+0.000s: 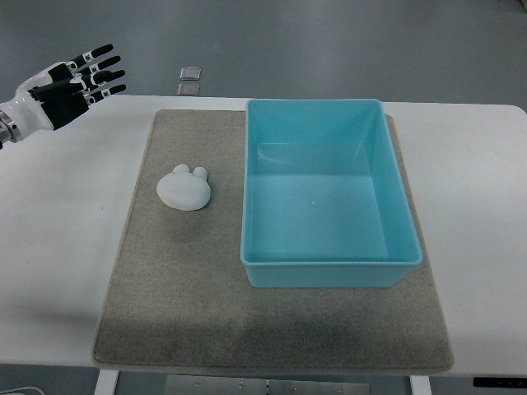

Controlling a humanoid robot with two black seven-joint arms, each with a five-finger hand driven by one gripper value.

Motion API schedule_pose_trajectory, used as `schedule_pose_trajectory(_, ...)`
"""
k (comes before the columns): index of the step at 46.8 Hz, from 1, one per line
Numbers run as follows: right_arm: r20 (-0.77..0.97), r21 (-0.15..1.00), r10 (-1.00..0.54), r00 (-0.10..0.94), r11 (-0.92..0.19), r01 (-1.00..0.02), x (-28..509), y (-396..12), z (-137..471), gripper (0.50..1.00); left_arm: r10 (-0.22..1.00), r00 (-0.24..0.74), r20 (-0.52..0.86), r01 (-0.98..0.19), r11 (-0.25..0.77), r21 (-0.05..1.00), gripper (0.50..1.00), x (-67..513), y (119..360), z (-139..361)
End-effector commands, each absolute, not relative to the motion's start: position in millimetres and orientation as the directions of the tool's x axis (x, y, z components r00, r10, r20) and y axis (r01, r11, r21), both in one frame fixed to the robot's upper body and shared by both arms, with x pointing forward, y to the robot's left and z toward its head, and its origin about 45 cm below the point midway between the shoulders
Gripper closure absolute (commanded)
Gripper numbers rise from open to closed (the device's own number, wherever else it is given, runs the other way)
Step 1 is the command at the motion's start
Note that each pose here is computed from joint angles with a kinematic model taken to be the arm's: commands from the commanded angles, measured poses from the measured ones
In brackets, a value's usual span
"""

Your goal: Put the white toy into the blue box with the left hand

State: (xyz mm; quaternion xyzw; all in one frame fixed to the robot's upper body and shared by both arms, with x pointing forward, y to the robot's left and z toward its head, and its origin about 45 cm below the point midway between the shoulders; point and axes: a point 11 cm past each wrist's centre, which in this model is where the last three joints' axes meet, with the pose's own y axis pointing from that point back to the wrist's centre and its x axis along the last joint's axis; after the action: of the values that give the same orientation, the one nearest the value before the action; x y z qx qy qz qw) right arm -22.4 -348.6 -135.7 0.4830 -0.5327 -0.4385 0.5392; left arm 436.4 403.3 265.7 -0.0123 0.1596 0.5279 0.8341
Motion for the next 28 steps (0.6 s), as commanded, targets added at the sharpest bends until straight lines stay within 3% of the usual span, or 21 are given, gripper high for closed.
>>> schedule_pose_trajectory(1, 0.151, 0.988, -0.987, 0.048, 0.149, -0.042, -22.4, -348.6, -135.7, 0.564, 0.886, 0.427, -0.182, -0.868, 0.458, 0.192, 0.506, 439.0, 401.0, 269.0)
schedule_pose_trajectory(13, 0.151, 0.988, -0.987, 0.047, 0.149, -0.042, -22.3, -348.6, -135.7, 0.564, 0.852, 0.512, 0.113, -0.825, 0.451, 0.342, 0.506, 441.3, 404.5, 271.0)
schedule_pose_trajectory(28, 0.151, 0.988, -0.987, 0.048, 0.149, -0.042, -22.4, -348.6, -135.7, 0.564, 0.728, 0.610, 0.312, -0.785, 0.505, 0.359, 0.508, 432.4, 394.9, 283.2)
